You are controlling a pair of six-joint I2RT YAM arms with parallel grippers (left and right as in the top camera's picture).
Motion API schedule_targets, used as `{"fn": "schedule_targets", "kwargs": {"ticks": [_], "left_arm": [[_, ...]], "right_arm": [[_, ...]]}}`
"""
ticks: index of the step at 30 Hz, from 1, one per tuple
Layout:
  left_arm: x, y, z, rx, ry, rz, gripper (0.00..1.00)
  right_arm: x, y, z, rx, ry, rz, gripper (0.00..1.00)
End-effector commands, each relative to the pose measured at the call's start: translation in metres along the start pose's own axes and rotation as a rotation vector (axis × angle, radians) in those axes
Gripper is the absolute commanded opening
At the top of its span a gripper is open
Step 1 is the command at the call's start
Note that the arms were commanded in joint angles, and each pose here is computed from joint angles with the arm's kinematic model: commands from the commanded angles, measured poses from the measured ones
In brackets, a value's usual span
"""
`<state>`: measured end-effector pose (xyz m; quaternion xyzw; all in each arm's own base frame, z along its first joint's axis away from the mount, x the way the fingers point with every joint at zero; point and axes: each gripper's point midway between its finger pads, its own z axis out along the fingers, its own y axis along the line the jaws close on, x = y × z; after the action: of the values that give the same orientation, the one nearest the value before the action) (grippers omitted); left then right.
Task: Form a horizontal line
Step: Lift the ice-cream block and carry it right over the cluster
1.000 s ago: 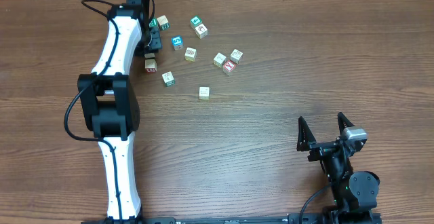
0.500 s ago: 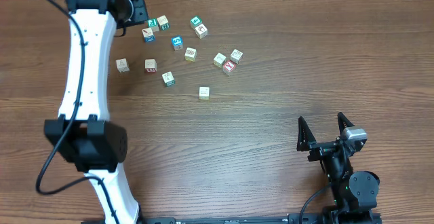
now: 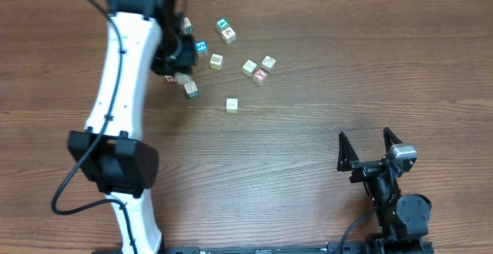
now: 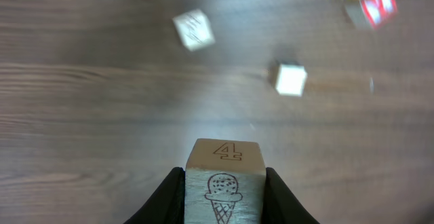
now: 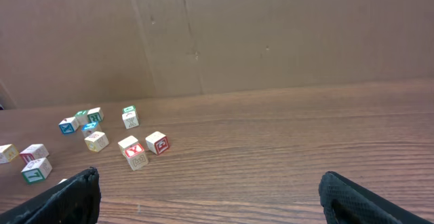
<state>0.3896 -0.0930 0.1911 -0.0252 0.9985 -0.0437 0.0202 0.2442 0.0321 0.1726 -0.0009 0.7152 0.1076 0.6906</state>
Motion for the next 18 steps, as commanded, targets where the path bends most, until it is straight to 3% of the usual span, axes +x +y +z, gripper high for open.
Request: {"fn": "schedule_targets", "kwargs": {"ticks": [1, 11, 18], "left_arm": [[0.022, -0.027, 0.014, 0.0, 0.078, 0.085, 0.2], [0.082, -0.067, 0.092, -0.07, 0.263, 0.207, 0.18], [0.084, -0.079, 0.139, -0.056, 0.216, 0.233, 0.19]], "right_arm": [[0.002, -0.002, 0.0, 0.009, -0.004, -0.004, 1.0], [0.002, -0.002, 0.0, 0.009, -0.004, -0.004, 1.0], [0.002, -0.002, 0.0, 0.009, -0.004, -0.004, 1.0]]}}
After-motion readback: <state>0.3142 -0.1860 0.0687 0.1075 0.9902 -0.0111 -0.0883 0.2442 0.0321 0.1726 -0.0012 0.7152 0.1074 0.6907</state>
